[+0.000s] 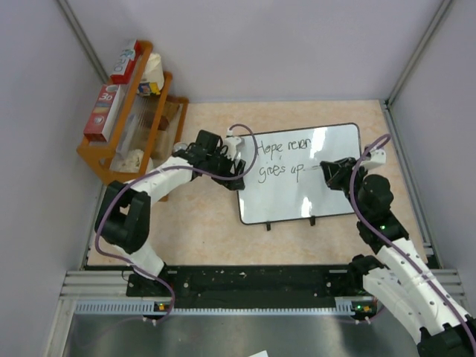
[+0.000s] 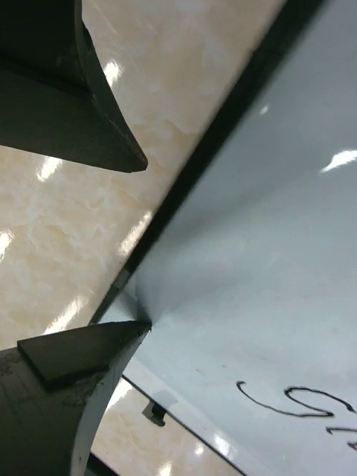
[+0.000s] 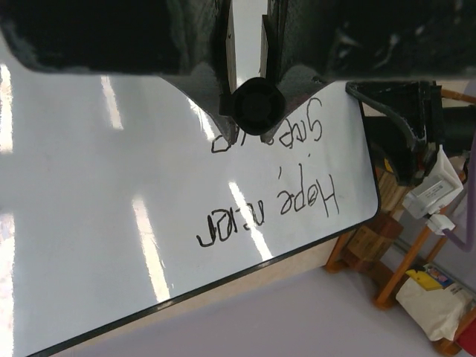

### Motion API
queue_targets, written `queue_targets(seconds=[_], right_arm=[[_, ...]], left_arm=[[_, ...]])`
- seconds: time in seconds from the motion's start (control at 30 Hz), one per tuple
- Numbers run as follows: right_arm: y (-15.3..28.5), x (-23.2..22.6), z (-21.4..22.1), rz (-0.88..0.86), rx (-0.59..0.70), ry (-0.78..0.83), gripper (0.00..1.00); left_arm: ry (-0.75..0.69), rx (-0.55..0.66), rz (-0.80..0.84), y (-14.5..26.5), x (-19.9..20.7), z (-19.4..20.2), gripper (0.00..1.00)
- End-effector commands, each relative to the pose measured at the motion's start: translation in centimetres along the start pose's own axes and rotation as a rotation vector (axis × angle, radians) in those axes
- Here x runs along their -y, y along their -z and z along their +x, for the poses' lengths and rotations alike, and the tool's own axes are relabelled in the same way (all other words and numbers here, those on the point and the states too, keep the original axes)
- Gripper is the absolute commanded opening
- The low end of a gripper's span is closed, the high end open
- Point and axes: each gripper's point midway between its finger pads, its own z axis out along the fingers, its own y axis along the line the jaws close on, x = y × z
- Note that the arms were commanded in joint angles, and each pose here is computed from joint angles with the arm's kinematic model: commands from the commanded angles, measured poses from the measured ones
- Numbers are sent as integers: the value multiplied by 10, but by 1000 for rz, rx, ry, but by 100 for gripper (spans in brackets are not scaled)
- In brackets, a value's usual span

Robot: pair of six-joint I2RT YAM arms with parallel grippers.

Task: Write a sentence on the whiteboard
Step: Place the whiteboard at the center of the board, then put down the whiteboard marker without the cap at the corner of the board.

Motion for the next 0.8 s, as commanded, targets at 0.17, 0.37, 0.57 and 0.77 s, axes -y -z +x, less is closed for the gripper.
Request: queue_targets(seconds=[0.17, 0.37, 0.57, 0.77], right_arm=[[15, -8, -6, -28, -13, -7, 0], [31, -10, 30, -76, -143, -63, 0], [49, -17, 74, -137, -300, -190, 0], [67, -16, 129, -151, -480, -378, 0]], left_arm=[[-49, 137, -280, 46, -29, -23, 99], [-36, 279, -339, 83, -22, -44, 99], [-24, 410, -304, 114, 0, -62, 99], [-28, 546, -240, 141, 25, -80, 99]])
